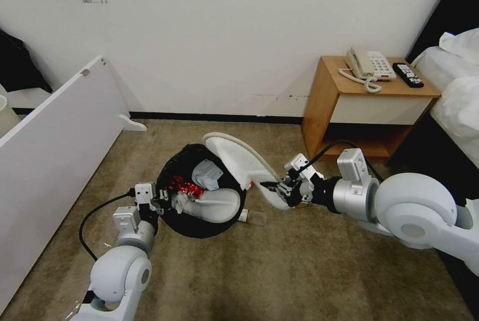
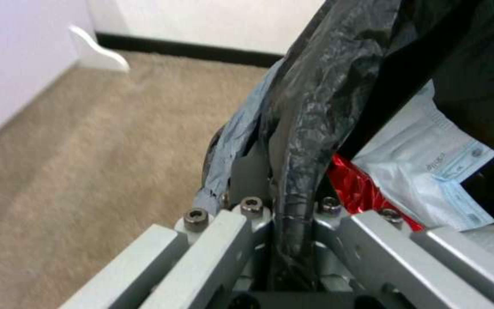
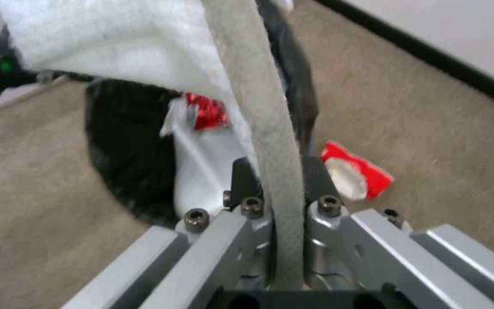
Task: Pick up the trash bin and place the garbage on the floor into it.
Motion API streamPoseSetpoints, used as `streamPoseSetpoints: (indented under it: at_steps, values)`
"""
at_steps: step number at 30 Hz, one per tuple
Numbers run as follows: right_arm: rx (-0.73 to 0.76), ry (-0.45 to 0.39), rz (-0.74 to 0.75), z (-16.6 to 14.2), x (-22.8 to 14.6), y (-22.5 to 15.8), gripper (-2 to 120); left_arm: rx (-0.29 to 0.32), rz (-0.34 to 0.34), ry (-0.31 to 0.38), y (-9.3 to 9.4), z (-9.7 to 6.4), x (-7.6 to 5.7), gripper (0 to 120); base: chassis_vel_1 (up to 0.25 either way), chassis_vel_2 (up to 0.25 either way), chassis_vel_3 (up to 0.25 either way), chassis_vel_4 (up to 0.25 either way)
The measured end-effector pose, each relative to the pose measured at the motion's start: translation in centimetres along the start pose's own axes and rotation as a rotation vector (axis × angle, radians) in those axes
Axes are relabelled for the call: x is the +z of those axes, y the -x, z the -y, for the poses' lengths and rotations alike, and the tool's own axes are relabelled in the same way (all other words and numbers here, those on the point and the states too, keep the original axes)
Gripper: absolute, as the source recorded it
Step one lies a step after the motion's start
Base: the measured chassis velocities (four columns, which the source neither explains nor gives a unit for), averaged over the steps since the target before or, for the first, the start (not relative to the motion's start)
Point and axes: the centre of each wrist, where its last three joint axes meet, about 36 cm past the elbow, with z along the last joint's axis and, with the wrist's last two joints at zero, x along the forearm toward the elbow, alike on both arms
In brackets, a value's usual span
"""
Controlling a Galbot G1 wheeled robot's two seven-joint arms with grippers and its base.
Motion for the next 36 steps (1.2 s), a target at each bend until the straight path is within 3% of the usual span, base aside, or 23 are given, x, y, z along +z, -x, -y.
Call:
streamPoseSetpoints:
  at_steps: [2,8,10,16,18,36]
  values:
    - [0.01,-0.049,0.044,0.5,0.1,0.9,1,0.021,-0.037,-0.032,-0.1,0.1,0.2,2,0.0,0.0,0.0,0.0]
    - [-0.015,-0.088,0.129,0.5,-0.4,1.9,1,0.053,-0.095,-0.079,0.0,0.1,0.3,2,0.0,0.0,0.0,0.0]
    - [-0.043,-0.139,0.188,0.7,-0.7,2.4,1,0.083,-0.156,-0.146,0.4,0.2,0.3,2,0.0,0.0,0.0,0.0]
    - [-0.061,-0.16,0.241,0.6,-0.8,2.4,1,0.117,-0.223,-0.243,1.0,0.1,0.2,2,0.0,0.0,0.0,0.0]
    - [-0.063,-0.192,0.296,0.9,-0.2,2.5,1,0.144,-0.269,-0.307,1.4,0.0,-0.4,2,0.0,0.0,0.0,0.0]
    - [-0.109,-0.234,0.399,0.2,0.6,2.8,1,0.213,-0.332,-0.47,1.7,0.0,-2.9,2,0.0,0.0,0.0,0.0]
